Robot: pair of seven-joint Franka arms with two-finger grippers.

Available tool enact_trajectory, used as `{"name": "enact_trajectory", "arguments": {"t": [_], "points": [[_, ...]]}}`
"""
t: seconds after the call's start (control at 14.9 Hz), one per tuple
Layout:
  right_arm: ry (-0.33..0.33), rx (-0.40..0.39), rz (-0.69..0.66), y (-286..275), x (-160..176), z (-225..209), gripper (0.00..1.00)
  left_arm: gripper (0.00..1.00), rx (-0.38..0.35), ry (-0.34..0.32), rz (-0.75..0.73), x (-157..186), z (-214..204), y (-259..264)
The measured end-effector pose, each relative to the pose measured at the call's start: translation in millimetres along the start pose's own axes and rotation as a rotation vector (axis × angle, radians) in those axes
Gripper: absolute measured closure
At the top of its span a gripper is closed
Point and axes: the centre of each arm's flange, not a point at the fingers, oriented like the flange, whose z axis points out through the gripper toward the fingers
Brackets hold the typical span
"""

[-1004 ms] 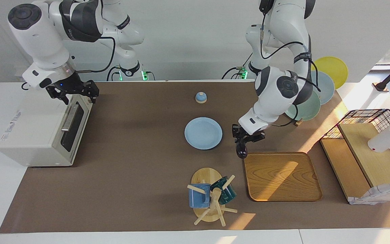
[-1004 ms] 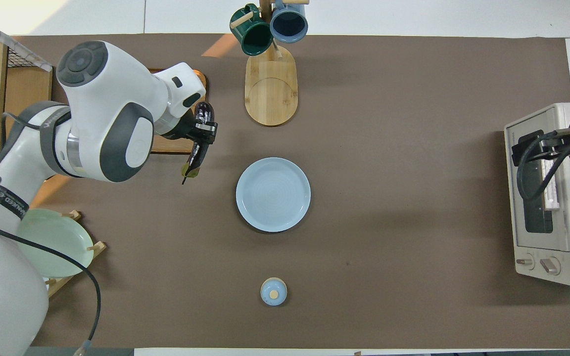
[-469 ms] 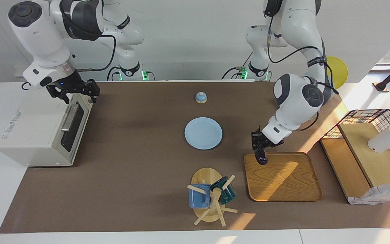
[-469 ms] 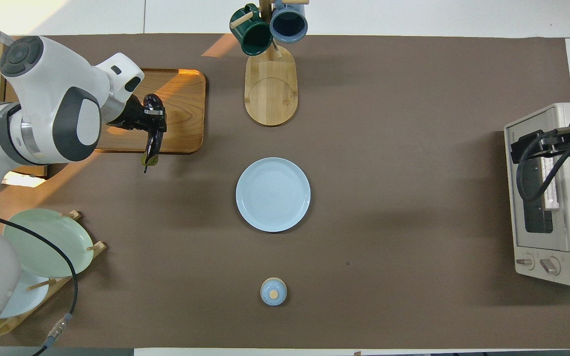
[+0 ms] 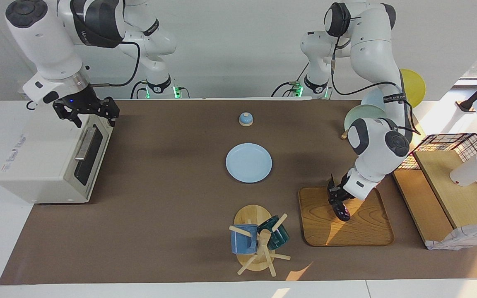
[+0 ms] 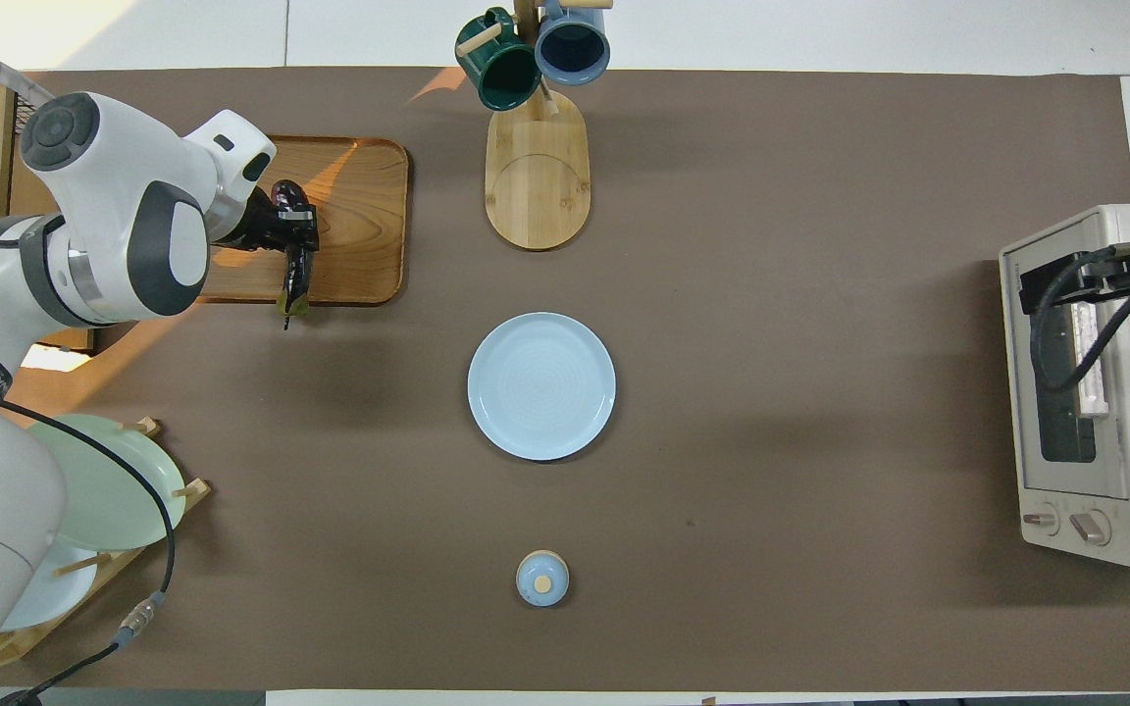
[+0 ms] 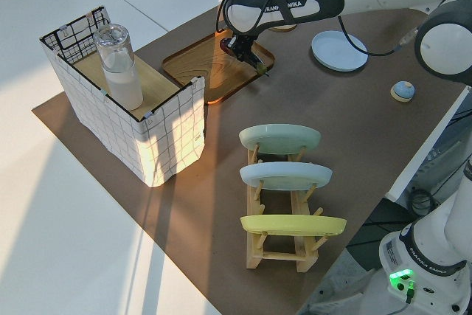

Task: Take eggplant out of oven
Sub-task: 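Carry the eggplant with the left gripper over the wooden tray, then lower the eggplant onto the wooden tray and open the left gripper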

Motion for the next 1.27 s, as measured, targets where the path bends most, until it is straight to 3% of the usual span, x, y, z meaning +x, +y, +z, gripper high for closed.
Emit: {"name": "enact_trajectory", "arguments": {"t": [0.2, 1.0, 1.07, 1.27], "points": [[0.004, 0.059, 0.002, -6.5, 0.6, 0.0, 0.00, 0.68, -0.001, 0.016, -0.003, 2.1, -1.4, -2.1], [0.002, 0.058, -0.006, -10.7, 0.7, -0.1, 0.00, 0.68, 0.003, 0.036, 0.001, 4.3, -1.4, -2.1], [0.002, 0.058, -0.006, -10.6, 0.7, -0.1, 0.00, 0.62, 0.011, 0.037, 0.007, 4.3, -1.4, -2.4], [0.002, 0.058, -0.005, -10.6, 0.7, -0.1, 0.00, 0.30, 0.019, 0.043, 0.016, 6.5, -5.5, -1.5]]}}
